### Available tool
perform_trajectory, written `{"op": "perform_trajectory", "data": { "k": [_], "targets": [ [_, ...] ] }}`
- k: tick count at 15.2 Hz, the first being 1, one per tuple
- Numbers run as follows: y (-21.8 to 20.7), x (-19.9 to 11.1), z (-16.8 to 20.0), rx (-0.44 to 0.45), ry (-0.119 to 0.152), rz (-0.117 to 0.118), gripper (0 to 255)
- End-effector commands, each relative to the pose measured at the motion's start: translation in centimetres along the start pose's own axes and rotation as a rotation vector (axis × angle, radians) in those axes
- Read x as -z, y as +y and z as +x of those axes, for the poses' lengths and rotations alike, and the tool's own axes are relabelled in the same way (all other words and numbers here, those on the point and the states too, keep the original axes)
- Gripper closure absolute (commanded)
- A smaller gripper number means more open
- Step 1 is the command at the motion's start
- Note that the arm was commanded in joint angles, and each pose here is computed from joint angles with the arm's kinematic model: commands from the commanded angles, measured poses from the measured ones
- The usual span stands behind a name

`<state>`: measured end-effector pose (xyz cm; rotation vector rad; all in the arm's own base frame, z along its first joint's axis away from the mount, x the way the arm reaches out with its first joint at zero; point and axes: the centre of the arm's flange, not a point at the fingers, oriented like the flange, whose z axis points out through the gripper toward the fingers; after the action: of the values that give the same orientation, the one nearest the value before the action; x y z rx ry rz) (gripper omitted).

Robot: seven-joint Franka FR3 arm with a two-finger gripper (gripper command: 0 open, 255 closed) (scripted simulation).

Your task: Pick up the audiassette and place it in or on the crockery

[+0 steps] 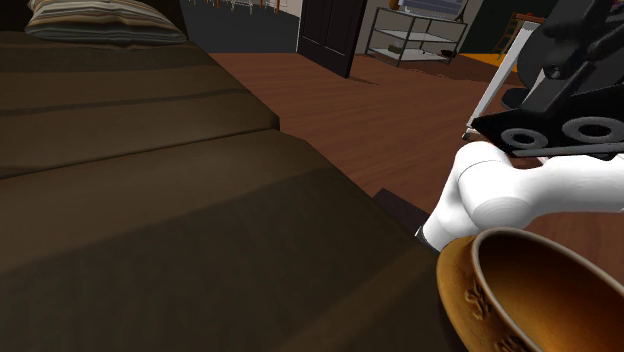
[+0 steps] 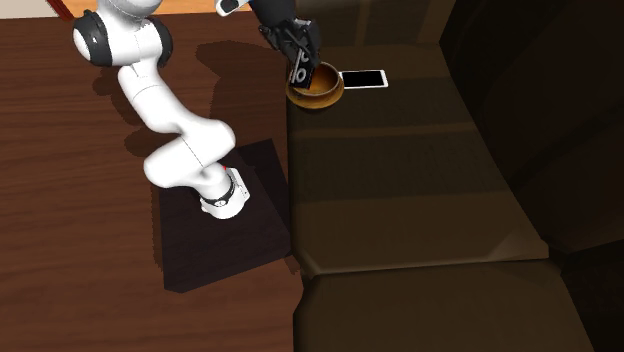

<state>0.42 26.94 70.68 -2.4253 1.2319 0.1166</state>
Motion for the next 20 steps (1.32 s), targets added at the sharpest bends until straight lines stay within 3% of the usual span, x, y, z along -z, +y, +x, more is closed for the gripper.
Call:
{"op": "perform_trajectory", "data": {
  "k": [1, 5, 20],
  "targets": [
    [0.9, -0.4, -2.5, -0.001, 0.000, 0.000, 255],
    [2.6, -1.1, -7.8, -0.001, 0.000, 0.000, 255],
    [5.1, -8.0, -5.9, -0.001, 0.000, 0.000, 255]
  ]
}}
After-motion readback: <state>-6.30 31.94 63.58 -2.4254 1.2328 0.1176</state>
